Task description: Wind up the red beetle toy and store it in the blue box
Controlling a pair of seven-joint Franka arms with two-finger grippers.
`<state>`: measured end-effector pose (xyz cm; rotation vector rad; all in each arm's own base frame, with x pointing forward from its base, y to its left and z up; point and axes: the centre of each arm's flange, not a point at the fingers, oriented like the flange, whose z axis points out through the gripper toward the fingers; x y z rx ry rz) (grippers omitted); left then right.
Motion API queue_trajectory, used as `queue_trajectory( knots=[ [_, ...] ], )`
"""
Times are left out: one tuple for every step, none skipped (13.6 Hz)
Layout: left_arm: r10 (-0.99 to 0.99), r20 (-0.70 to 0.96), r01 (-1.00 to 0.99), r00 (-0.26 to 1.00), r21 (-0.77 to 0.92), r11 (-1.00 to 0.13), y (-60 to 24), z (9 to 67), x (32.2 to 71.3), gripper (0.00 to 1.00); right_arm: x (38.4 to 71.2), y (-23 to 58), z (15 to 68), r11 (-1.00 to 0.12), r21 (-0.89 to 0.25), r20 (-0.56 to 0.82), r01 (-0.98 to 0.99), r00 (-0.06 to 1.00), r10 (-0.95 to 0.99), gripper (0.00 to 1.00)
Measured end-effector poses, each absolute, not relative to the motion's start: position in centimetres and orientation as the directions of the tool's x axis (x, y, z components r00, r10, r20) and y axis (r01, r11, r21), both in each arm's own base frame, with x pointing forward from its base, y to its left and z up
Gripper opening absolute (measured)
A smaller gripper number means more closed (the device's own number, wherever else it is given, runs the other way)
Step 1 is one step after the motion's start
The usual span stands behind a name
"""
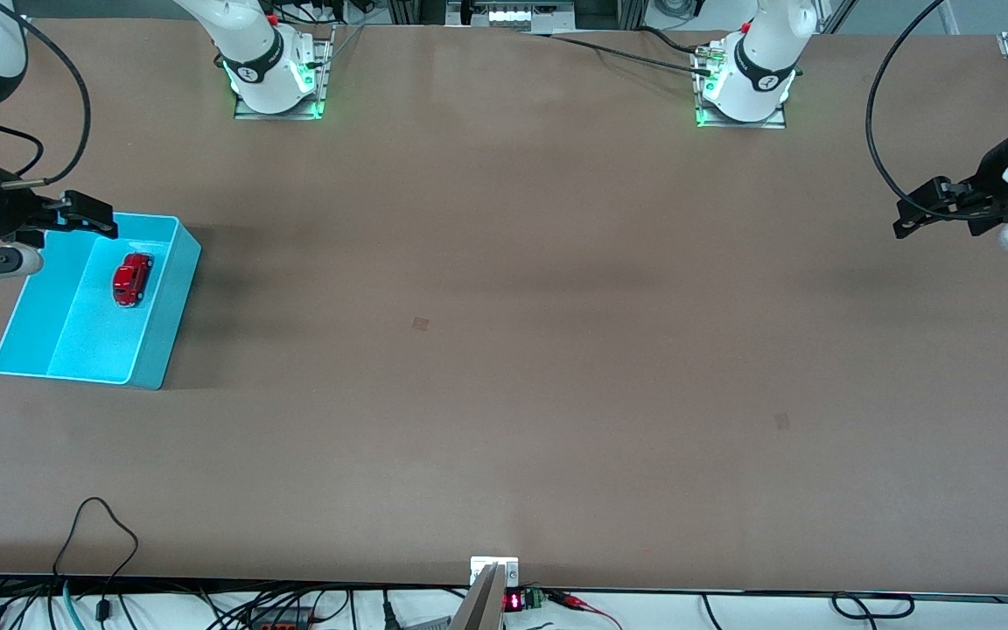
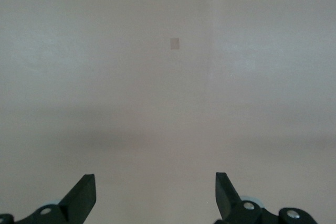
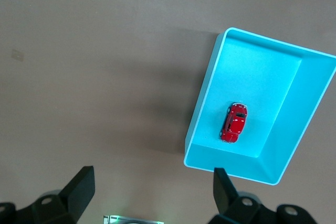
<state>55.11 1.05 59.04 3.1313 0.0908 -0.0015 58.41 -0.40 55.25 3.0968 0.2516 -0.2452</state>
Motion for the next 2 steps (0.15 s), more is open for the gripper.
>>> queue_trajectory(
  knots=[
    [0.058,-0.001,0.058,0.998,0.009,-0.998,1.05,59.03,55.11,1.0,58.48,-0.23,55.22,-0.986,0.012,-0.158,0.165,0.974,0.161,1.0],
    [0.058,-0.001,0.058,0.998,0.009,-0.998,1.05,59.04,55.11,1.0,58.55,-0.18,55.18,-0.986,0.012,-0.158,0.166,0.974,0.162,1.0]
  ],
)
